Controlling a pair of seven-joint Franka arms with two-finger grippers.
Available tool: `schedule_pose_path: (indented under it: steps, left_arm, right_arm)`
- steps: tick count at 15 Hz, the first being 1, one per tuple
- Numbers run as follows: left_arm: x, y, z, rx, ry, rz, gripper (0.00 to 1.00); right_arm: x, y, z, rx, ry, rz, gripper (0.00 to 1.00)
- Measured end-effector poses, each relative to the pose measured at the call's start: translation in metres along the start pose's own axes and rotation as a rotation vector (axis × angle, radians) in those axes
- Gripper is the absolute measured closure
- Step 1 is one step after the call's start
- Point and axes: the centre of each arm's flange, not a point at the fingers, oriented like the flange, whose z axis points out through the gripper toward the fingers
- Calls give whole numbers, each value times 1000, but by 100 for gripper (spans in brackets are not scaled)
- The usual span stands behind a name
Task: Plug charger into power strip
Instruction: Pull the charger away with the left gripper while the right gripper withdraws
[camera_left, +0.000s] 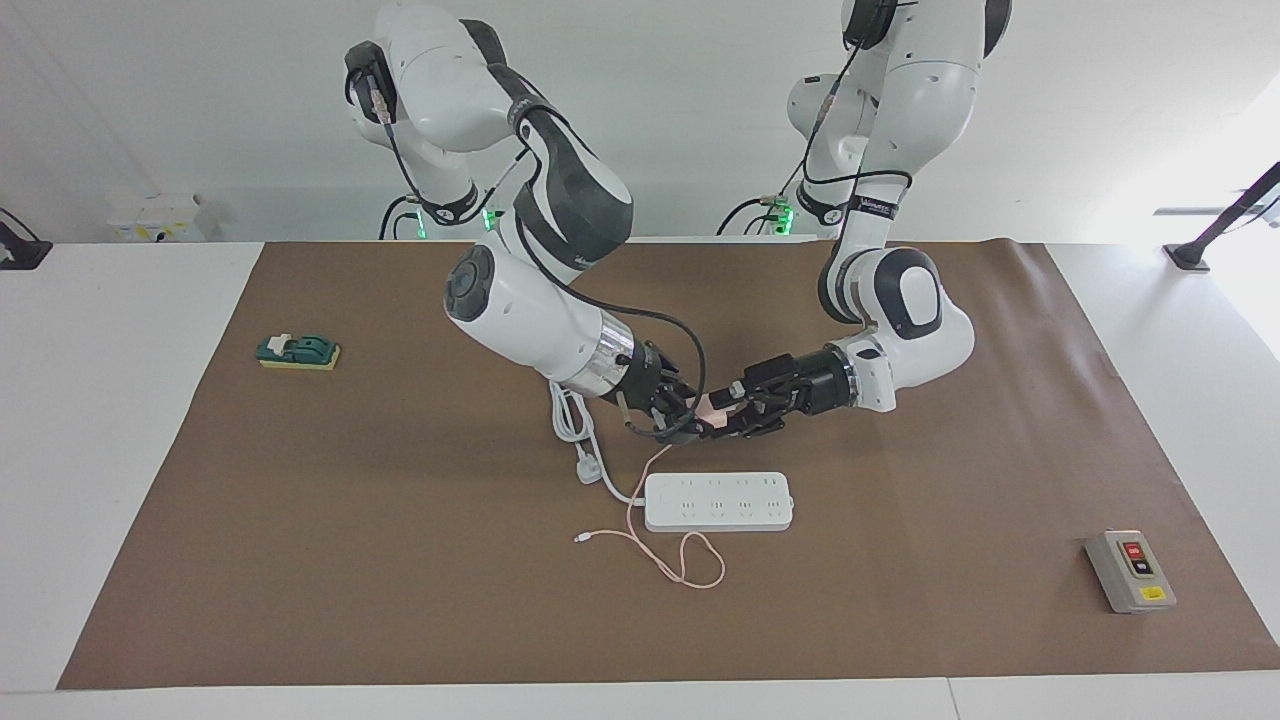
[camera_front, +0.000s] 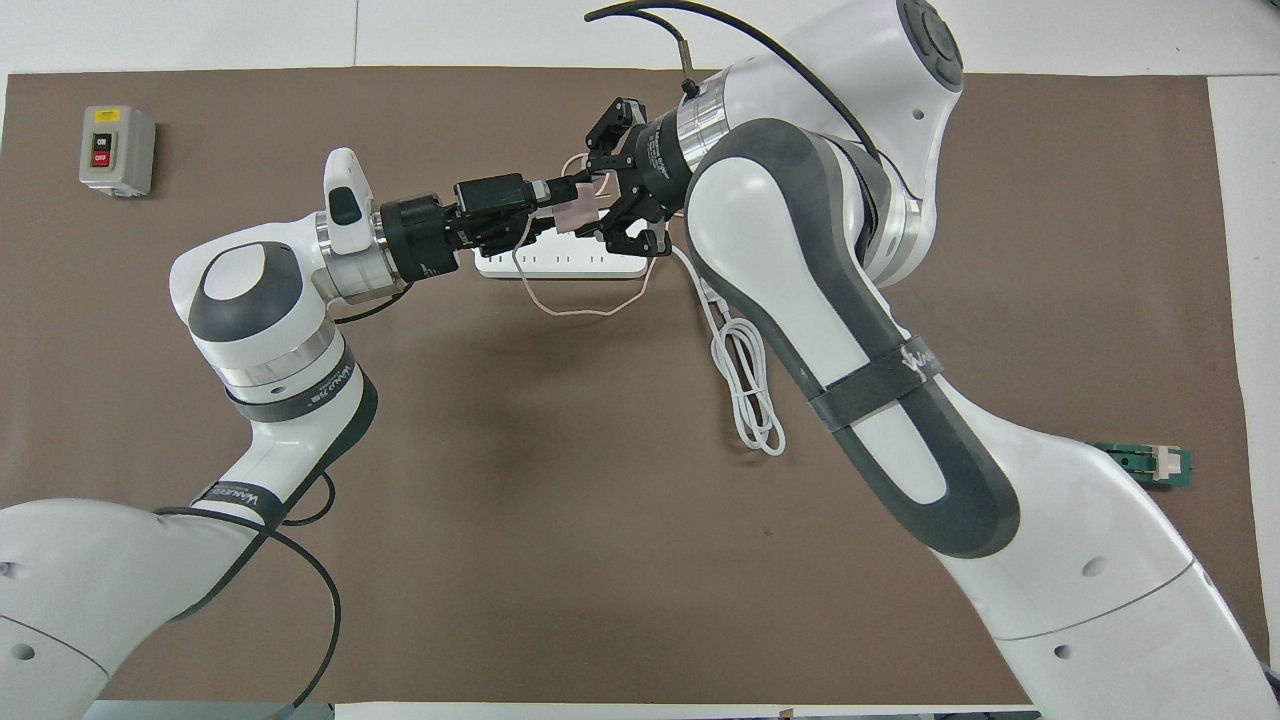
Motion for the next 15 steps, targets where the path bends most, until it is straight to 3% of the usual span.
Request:
schedule_pose_path:
  steps: [2, 6, 14, 15]
  left_arm:
    - [1, 0, -3, 12, -10, -3, 60]
    - [9, 3, -19, 19, -46, -1, 67]
    - [10, 3, -21, 18, -55, -5, 68]
    - [9, 3, -21, 11, -65, -32, 68]
  right_arm:
    - [0, 0, 0, 0, 0, 0, 53]
    - [-1, 0, 1, -2, -3, 4, 53]
    - [-3, 1, 3, -4, -4, 15, 53]
    - [-1, 0, 1, 3, -2, 17, 46]
